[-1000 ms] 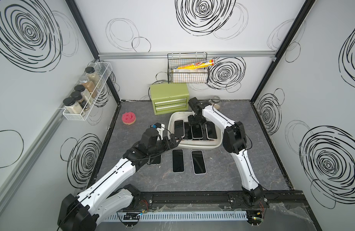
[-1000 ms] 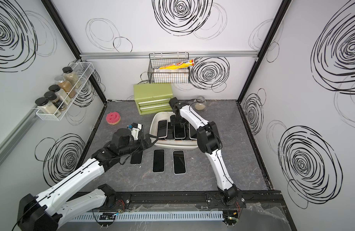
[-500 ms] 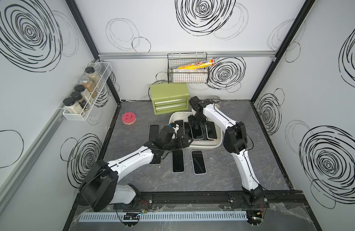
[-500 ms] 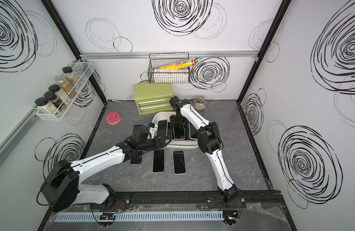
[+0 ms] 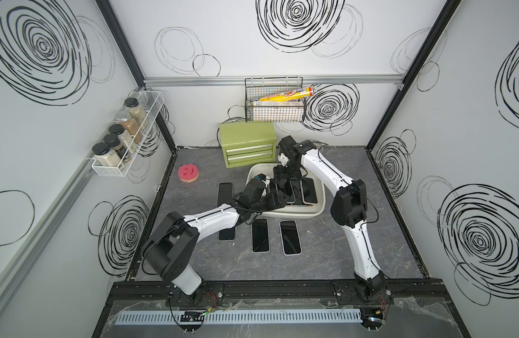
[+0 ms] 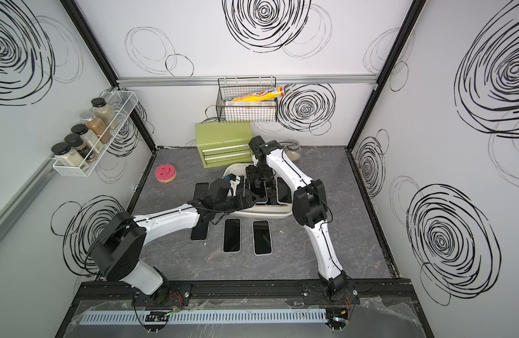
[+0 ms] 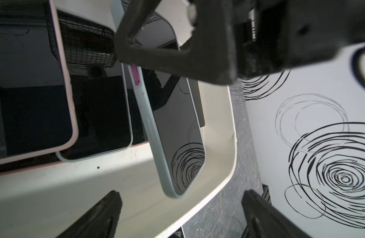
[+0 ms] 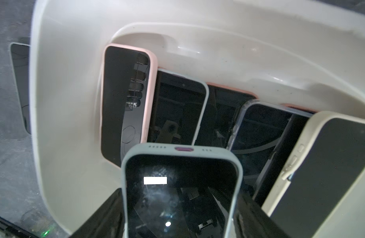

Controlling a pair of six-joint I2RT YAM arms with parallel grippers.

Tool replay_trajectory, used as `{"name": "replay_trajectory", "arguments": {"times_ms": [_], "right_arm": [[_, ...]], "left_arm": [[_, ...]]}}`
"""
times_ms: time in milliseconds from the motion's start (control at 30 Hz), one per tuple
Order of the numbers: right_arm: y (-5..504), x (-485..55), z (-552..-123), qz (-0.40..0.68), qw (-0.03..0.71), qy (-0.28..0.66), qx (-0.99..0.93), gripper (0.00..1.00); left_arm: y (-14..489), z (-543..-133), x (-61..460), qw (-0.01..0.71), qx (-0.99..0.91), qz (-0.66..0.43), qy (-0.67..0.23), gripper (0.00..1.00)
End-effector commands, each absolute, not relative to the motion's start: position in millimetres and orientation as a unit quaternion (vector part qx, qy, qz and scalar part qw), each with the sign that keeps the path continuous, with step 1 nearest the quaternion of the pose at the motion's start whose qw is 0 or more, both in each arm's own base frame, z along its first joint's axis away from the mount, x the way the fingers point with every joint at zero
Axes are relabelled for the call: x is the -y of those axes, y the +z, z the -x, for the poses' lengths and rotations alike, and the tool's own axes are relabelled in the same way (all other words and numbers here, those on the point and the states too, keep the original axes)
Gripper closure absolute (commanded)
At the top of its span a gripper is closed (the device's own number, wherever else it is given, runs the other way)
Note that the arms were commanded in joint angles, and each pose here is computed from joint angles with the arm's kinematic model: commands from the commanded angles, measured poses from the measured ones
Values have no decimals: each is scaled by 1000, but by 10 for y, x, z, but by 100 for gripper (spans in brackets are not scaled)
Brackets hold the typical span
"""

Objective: Take the phone out of the storage box
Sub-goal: Pick up the phone from the storage box.

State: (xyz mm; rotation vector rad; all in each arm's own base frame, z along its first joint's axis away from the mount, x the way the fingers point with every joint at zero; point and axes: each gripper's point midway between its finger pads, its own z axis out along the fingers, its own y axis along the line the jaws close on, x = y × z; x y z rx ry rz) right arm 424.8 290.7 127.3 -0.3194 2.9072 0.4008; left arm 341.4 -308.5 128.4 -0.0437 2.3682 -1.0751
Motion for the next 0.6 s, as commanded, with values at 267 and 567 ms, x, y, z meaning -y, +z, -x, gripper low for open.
{"name": "replay_trajectory", "arguments": {"times_ms": [267,567], "right_arm": [[1688,-2991,-4004,123,89,200,-968,55],[1677,-3026,-3971,127,80,210,-966,57]], "left_arm": [[1417,-3768,3173,315,-861,27,-398,7],[1460,-3882,3204,328,-858,30,-394,44]]}}
